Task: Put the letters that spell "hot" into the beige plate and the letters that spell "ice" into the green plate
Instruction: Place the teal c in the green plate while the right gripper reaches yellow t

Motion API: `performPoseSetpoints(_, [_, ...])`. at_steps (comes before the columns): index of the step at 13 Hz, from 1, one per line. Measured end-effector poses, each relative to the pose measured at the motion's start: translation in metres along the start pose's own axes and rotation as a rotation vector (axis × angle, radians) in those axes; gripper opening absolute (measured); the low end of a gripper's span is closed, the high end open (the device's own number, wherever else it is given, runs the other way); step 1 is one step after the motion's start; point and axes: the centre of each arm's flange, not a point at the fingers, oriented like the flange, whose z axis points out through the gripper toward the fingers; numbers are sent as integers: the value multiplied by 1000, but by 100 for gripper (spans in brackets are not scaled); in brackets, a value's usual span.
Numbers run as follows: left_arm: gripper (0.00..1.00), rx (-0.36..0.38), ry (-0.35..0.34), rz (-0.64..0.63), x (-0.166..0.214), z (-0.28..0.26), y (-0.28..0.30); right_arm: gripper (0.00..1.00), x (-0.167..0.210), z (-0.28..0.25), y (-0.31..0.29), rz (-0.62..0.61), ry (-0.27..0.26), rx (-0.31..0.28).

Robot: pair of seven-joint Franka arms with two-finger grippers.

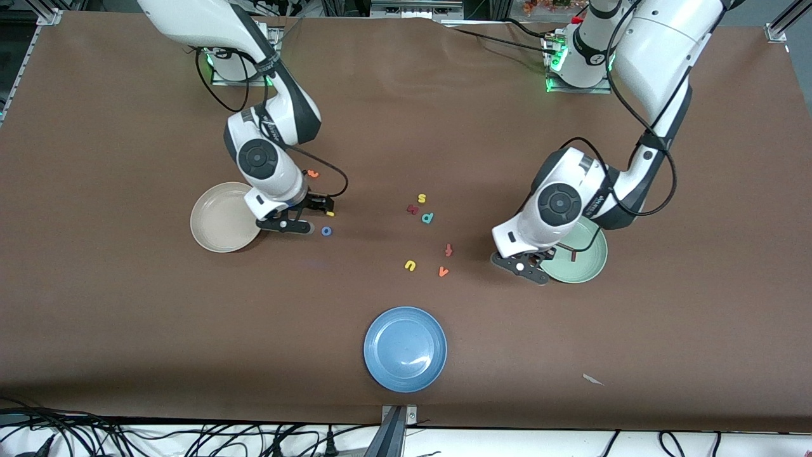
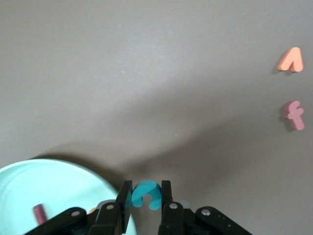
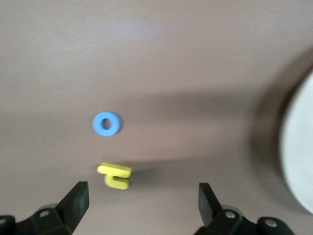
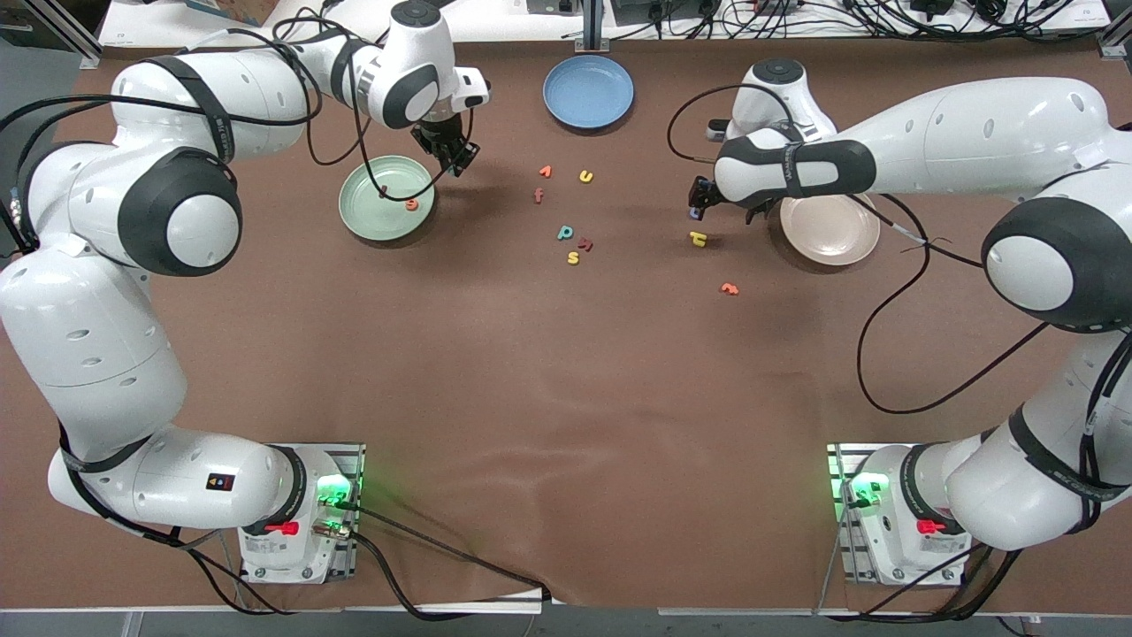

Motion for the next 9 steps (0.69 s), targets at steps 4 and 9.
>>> performPoseSetpoints(4, [28, 7, -40, 13, -12, -9, -59, 99, -6, 21, -14, -25, 17, 12])
performPoseSetpoints(9, [28, -3, -92, 7, -25, -1, -97, 92, -11, 43, -20, -38, 11, 9])
